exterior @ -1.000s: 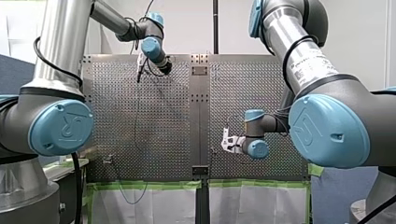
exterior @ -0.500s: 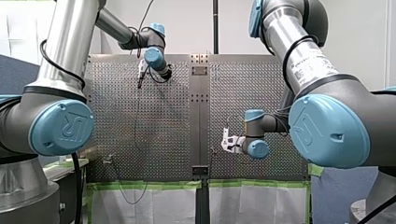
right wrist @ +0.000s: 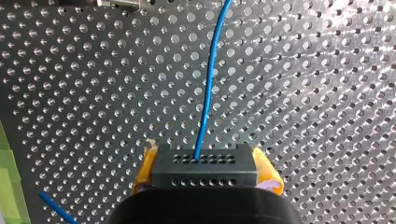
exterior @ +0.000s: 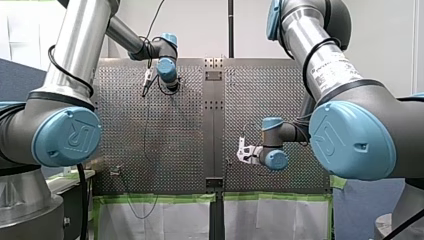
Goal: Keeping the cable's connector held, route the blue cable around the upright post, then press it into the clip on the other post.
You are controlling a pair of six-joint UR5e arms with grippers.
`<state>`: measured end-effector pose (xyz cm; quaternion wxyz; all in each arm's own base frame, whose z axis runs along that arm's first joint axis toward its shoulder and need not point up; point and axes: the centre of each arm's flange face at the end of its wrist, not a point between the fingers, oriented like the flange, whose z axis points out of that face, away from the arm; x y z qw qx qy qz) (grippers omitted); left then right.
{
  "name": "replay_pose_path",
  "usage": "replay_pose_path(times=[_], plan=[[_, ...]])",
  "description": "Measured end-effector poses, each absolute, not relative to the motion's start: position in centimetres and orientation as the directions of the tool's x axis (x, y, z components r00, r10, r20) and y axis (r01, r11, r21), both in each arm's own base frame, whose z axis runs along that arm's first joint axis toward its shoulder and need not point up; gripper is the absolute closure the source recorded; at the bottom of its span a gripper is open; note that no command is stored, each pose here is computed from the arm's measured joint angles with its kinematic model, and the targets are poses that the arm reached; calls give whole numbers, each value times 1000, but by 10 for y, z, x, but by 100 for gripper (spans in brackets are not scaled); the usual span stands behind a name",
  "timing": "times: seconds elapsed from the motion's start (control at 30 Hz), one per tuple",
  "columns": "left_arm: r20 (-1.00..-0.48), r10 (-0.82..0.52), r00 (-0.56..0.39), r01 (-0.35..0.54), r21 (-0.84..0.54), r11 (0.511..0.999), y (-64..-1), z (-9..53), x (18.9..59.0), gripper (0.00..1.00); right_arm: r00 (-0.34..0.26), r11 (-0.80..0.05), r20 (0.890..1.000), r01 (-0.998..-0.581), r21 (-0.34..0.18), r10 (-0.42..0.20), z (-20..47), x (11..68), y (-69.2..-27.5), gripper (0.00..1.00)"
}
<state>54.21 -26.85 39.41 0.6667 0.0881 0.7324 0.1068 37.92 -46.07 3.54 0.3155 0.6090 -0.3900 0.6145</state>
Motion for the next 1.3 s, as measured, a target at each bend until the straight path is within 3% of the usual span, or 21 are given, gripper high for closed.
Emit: replay_pose_path(times=[0.33,0.93,1.3], plan=[[-938,343,-55,-57,346,937,-267,397,550,0,-60,-497,994,-863,-96,-88,35,379,-461,100],[-863,476,-167,-7,484,875,-278,319,571,0,-62,-496,994,-862,-99,-89,35,379,-461,100],[-853,481,-202,19,487,873,-284,290,575,0,-63,-496,994,-862,-99,-89,35,379,-461,100]])
